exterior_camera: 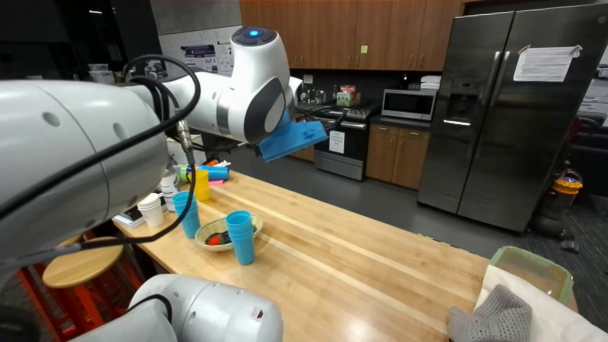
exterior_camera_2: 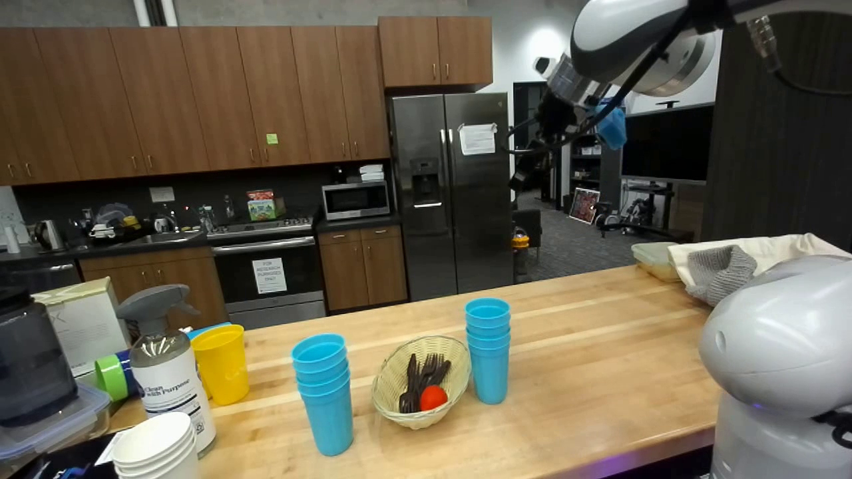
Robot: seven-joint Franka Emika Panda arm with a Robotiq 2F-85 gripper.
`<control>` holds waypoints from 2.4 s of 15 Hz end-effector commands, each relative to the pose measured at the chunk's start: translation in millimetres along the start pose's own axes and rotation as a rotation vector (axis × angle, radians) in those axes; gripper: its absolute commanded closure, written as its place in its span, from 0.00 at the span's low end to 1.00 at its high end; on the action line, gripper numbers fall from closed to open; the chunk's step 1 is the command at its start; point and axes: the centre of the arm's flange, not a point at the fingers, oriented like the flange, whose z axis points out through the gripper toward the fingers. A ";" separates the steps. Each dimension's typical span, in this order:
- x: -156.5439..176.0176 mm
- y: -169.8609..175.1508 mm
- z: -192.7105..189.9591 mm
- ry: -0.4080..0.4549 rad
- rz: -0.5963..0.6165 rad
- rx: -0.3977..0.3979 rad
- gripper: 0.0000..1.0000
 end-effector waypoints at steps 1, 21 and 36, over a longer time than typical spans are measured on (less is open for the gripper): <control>32.0 -26.7 1.7 0.057 -0.106 0.020 0.00; 74.8 -91.8 92.5 -0.024 -0.319 0.095 0.00; 33.4 -52.0 45.4 -0.139 -0.145 0.166 0.00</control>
